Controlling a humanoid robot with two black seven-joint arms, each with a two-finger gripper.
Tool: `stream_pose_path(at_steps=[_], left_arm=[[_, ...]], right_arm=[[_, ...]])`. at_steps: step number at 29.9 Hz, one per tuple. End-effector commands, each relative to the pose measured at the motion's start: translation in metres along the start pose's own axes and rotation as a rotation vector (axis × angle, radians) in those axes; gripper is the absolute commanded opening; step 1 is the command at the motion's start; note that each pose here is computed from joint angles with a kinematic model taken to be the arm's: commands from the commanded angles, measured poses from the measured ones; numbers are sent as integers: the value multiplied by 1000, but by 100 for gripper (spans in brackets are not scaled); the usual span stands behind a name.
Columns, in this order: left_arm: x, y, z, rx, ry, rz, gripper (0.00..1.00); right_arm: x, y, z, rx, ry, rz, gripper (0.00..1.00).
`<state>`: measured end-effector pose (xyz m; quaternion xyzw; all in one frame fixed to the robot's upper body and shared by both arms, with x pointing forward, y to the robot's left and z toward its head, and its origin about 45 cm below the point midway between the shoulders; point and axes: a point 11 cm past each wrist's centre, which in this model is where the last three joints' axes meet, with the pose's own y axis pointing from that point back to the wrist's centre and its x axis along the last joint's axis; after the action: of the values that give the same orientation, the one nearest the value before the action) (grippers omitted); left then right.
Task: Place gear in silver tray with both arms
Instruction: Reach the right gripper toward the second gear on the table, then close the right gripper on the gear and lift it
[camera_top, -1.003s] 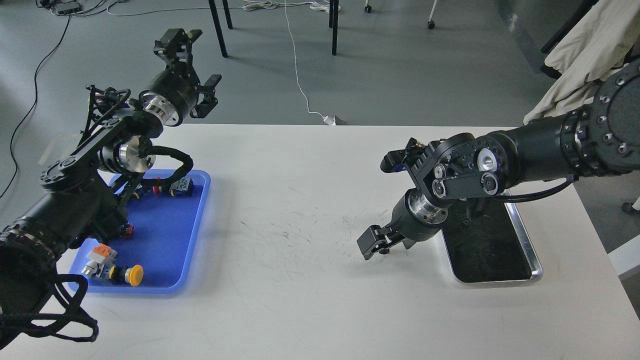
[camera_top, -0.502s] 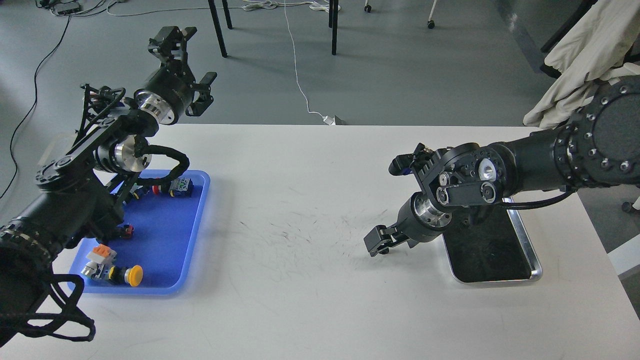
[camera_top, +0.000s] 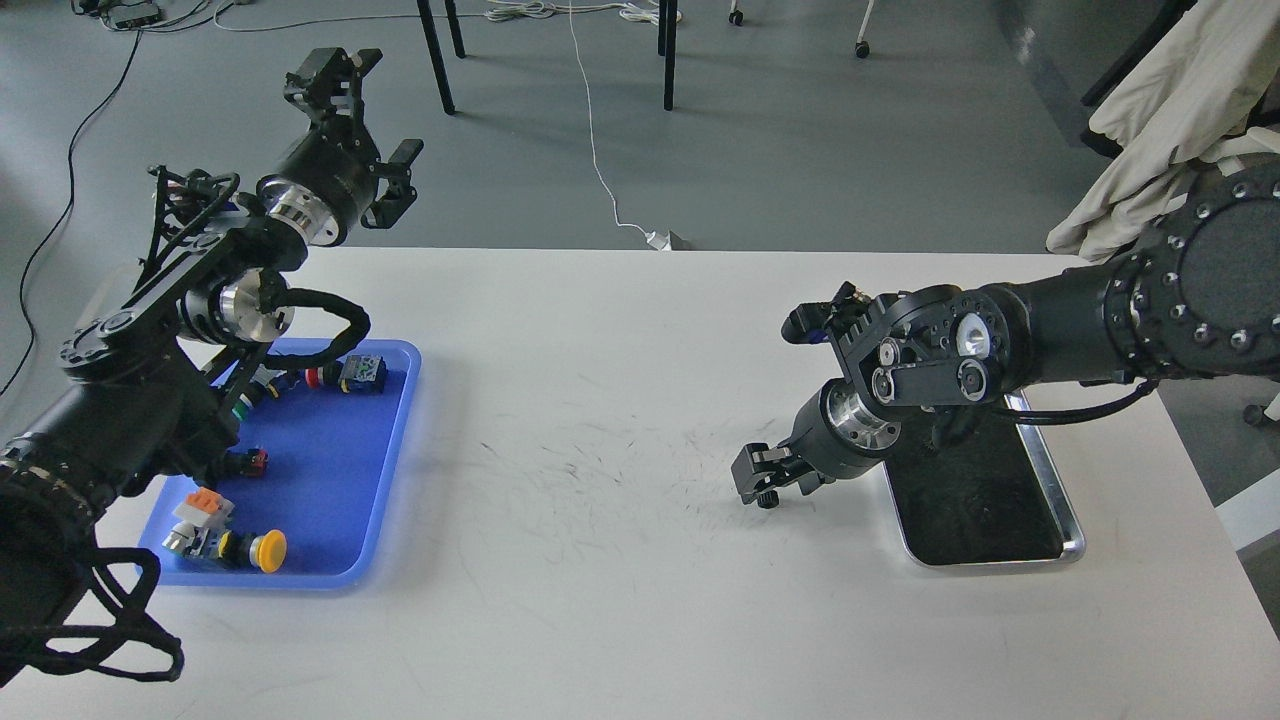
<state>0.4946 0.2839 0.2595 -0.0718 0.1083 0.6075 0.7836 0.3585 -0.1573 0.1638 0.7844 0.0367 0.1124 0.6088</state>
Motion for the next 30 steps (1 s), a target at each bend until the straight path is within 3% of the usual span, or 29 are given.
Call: stream_pose_path(at_steps=[1,23,30], left_arm=[[1,0,0,0,-1,1,98],[9,3,7,-12,-15,11,98],[10,3,8,-13,-10,14,98]], right_arm=[[0,0,0,0,-1,-1,66],[1,-7,7,0,-20,8,44],[4,-4,4,12,-20,8,9]])
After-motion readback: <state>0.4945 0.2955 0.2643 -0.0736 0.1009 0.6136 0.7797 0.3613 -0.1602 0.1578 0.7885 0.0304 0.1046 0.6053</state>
